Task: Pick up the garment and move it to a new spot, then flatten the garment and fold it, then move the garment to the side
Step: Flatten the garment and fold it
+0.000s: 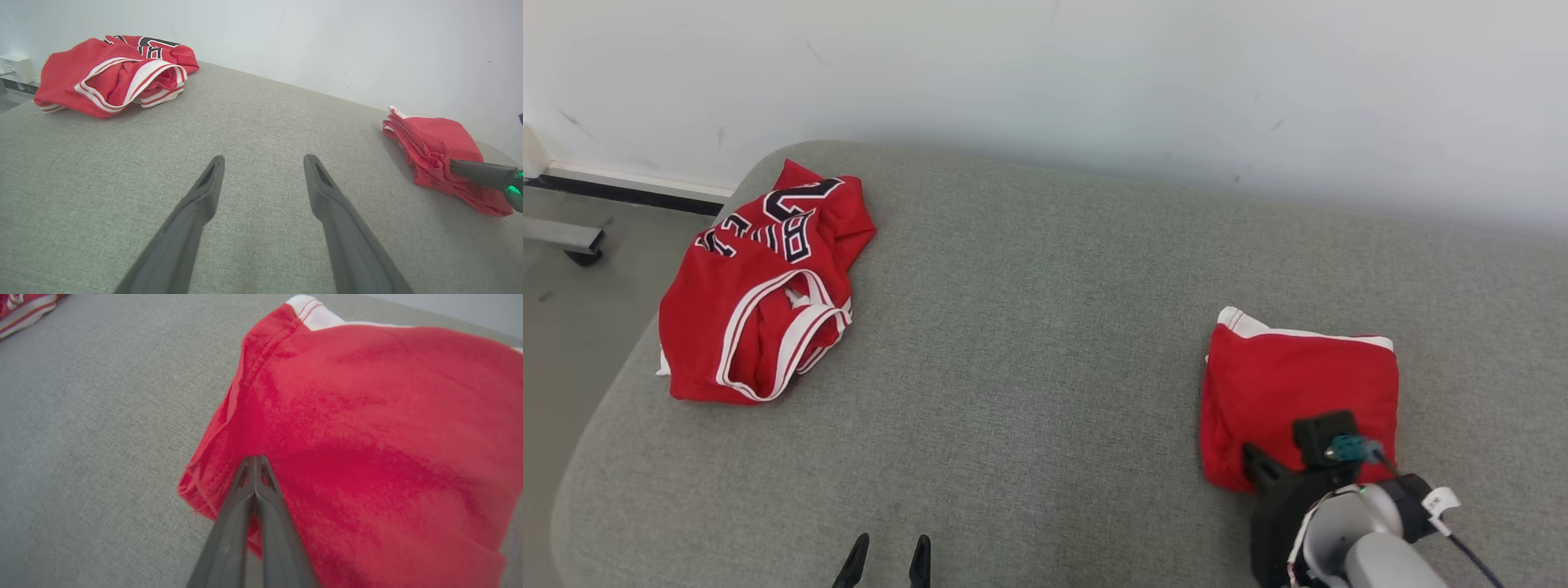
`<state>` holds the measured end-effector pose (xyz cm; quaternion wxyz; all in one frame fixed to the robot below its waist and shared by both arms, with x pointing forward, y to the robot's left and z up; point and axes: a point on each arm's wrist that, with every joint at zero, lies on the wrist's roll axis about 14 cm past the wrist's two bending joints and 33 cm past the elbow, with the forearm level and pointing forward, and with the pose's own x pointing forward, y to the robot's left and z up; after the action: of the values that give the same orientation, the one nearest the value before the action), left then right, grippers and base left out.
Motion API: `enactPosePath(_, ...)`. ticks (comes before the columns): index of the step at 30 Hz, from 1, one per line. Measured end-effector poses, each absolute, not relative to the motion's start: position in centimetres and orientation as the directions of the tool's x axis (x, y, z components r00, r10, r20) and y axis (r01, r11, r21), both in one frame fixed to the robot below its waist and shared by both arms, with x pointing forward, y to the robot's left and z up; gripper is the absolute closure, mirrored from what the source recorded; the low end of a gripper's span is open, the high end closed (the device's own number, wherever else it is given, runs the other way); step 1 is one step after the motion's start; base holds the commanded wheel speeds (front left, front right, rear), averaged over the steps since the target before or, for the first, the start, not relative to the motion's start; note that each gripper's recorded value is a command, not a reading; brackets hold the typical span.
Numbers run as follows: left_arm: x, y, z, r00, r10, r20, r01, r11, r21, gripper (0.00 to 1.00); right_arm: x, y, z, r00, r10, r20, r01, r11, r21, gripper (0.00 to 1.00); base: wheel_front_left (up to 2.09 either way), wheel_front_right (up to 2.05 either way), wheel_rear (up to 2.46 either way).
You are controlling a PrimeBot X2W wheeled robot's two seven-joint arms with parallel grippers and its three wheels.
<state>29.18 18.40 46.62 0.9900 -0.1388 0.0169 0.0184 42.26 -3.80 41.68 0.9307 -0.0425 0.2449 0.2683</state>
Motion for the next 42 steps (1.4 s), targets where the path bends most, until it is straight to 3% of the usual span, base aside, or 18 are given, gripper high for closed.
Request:
enactPosePath(9, 28.9, 18.6, 46.8, 0.999, 0.04, -0.032, -0.047, 0.96, -0.275, 0.0, 38.8, 0.9, 40.0, 0.63, 0.573, -0.524, -0.624, 0.775, 0.097, 1.0, 0.0, 0.0, 0.0)
enactPosePath(14, 28.8, 18.5, 46.9, 0.999, 0.037, -0.027, -0.043, 0.96, -0.276, 0.0, 38.1, 1.8, 40.3, 0.619, 0.6, -0.506, -0.642, 0.759, 0.114, 1.0, 0.0, 0.0, 0.0)
enactPosePath(23, 28.3, 18.4, 47.0, 0.999, 0.029, -0.018, -0.033, 0.96, -0.277, 0.0, 38.5, 2.2, 44.7, 0.694, 0.64, -0.33, -0.614, 0.766, 0.193, 1.0, 0.0, 0.0, 0.0)
enactPosePath(29, 28.7, 18.8, 47.6, 1.0, 0.03, 0.005, -0.027, 0.963, -0.267, 0.0, 39.6, -1.5, 47.9, 0.802, 0.567, -0.188, -0.531, 0.821, 0.209, 1.0, 0.0, 0.0, 0.0)
enactPosePath(30, 28.8, 18.9, 47.8, 0.999, 0.03, 0.011, -0.026, 0.964, -0.265, 0.0, 39.7, -2.3, 48.2, 0.818, 0.549, -0.172, -0.514, 0.832, 0.211, 0.67, 0.0, 0.0, 0.0)
enactPosePath(31, 28.9, 18.9, 47.9, 0.999, 0.03, 0.016, -0.025, 0.965, -0.262, 0.0, 39.7, -3.2, 48.6, 0.836, 0.527, -0.152, -0.494, 0.844, 0.211, 0.51, 0.0, 0.0, 0.0)
enactPosePath(32, 29.1, 19.0, 48.1, 0.999, 0.031, 0.02, -0.025, 0.965, -0.26, 0.0, 39.7, -3.9, 49.0, 0.85, 0.509, -0.137, -0.477, 0.853, 0.209, 0.04, 0.0, 0.0, 0.0)
enactPosePath(33, 29.2, 19.1, 48.2, 0.999, 0.031, 0.026, -0.023, 0.966, -0.258, 0.0, 39.7, -4.8, 49.3, 0.864, 0.488, -0.123, -0.459, 0.864, 0.209, 0.0, 0.0, 0.0, 0.0)
enactPosePath(42, 31.0, 19.1, 49.4, 0.998, 0.012, 0.063, 0.003, 0.97, -0.242, 0.0, 38.6, -12.2, 51.1, 0.956, 0.29, -0.034, -0.277, 0.937, 0.213, 0.0, 0.0, 0.0, 0.0)
